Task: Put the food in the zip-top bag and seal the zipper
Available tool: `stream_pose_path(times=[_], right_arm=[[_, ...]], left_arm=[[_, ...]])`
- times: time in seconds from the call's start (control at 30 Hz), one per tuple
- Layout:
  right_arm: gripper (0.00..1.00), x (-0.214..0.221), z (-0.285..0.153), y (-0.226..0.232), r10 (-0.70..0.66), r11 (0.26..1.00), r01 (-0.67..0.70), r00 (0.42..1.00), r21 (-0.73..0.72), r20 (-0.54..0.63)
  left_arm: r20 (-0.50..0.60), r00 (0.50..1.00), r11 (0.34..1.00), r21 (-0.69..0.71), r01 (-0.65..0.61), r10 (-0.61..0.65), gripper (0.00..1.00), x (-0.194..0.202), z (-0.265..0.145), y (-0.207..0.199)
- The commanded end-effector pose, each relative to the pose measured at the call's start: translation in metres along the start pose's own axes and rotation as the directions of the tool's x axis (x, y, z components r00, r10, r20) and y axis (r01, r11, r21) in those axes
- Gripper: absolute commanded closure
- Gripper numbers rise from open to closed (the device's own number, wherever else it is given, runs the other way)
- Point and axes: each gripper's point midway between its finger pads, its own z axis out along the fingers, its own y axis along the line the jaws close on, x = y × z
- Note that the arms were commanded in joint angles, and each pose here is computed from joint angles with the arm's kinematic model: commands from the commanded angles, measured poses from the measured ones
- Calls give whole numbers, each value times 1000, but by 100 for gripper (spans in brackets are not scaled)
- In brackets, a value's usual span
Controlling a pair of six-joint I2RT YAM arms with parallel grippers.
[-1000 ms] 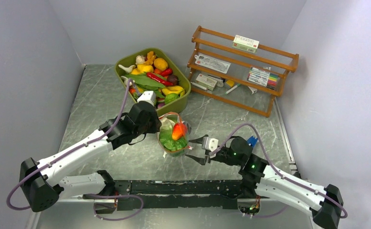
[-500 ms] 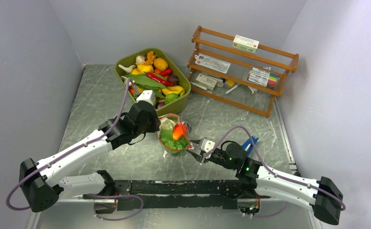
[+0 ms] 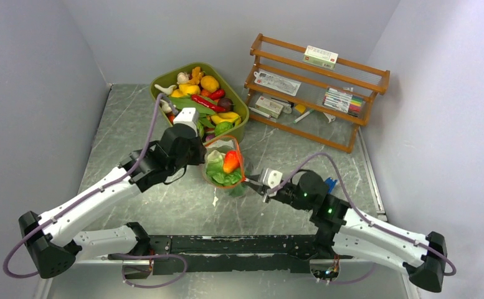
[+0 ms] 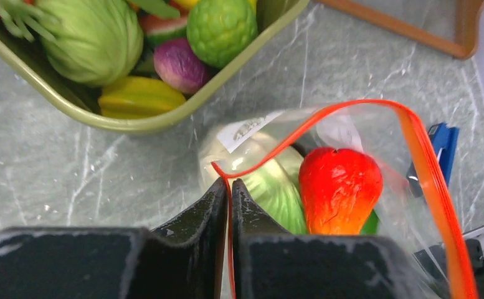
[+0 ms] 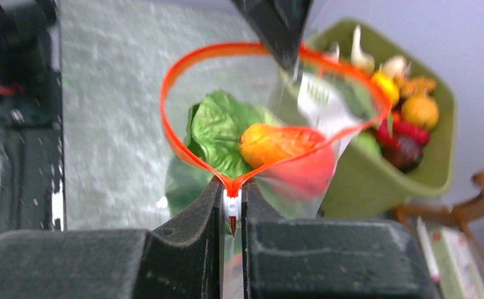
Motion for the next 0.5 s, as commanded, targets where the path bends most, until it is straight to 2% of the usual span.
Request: stream_pose_path(times=[0.0, 0.17, 0.33, 0.47], right_arm=[[100, -81, 8, 2, -27, 989, 44, 993, -141, 116], [100, -65, 12, 14, -7, 984, 25, 995, -178, 101], [100, -60, 15, 14, -25, 985, 44, 994, -169, 110], [100, -73, 26, 25, -54, 956, 85, 992, -280, 114]], left_arm=[[117, 992, 999, -24, -37, 40, 93, -46, -32, 3], [125, 992, 997, -78, -26, 35, 93, -46, -44, 20], [124, 992, 998, -61, -12, 19, 93, -39, -52, 25], [135, 989, 998, -29, -50, 53, 92, -43, -62, 23]])
